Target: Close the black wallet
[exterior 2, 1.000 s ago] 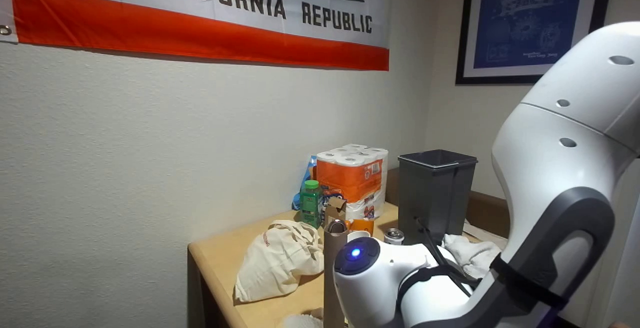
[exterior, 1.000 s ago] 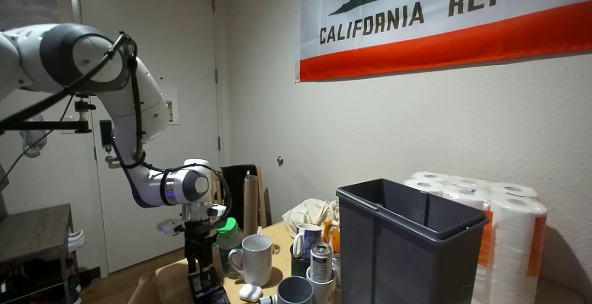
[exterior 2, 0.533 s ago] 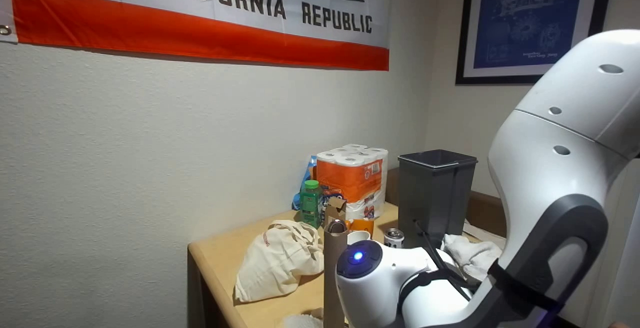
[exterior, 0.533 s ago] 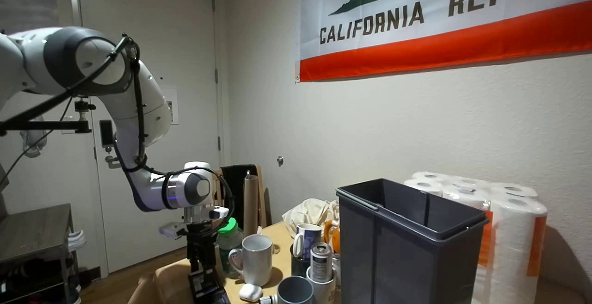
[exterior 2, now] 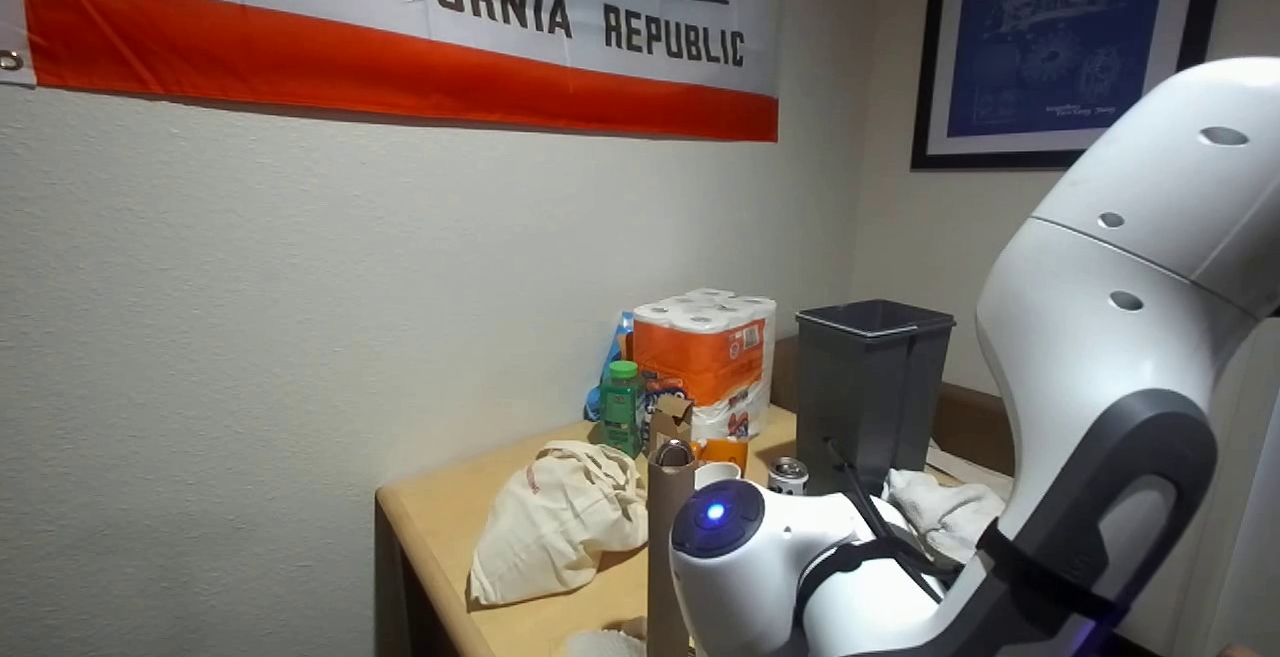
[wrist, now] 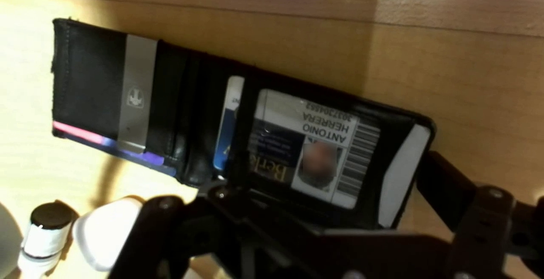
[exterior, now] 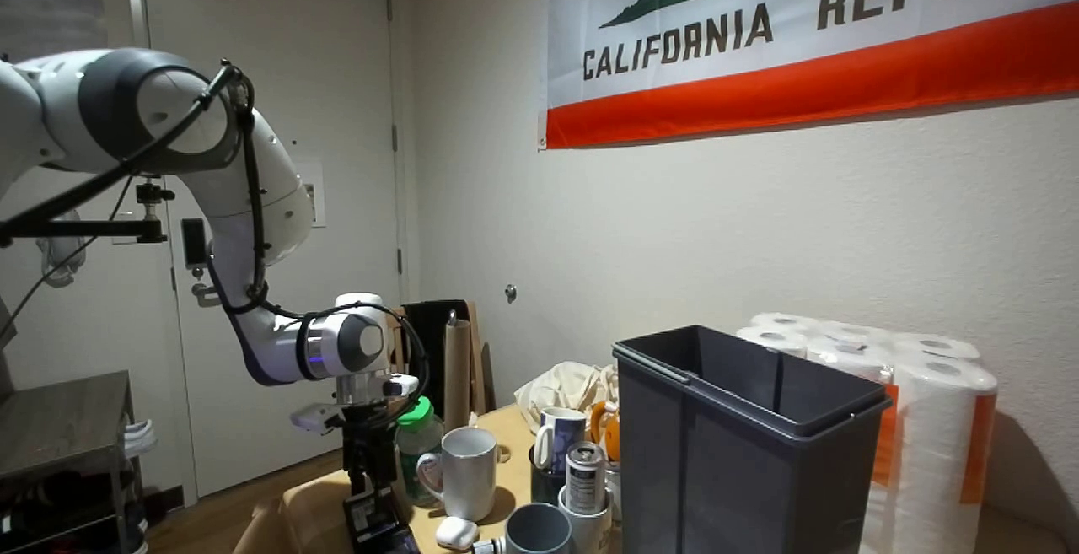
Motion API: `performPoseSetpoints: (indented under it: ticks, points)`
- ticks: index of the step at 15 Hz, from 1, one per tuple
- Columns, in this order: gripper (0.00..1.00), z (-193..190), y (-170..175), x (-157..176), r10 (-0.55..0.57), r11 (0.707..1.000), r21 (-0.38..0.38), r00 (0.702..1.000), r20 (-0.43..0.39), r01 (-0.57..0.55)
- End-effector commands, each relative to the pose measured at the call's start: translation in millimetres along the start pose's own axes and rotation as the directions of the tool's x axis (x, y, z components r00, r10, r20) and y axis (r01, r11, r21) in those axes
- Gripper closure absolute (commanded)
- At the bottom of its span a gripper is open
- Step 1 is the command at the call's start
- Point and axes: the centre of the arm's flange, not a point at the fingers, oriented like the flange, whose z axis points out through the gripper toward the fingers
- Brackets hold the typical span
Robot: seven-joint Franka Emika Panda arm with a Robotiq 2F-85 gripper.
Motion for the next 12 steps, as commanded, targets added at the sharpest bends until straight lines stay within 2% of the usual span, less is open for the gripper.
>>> performPoseSetpoints:
  ticks: [1, 12]
  points:
    - [0.00, -4, 10, -11, -0.011, 0.999, -0.037, 1.000, -0.008, 0.011]
    - [0.00, -17, 35, -12, -0.023, 0.993, -0.113, 0.998, -0.053, 0.017]
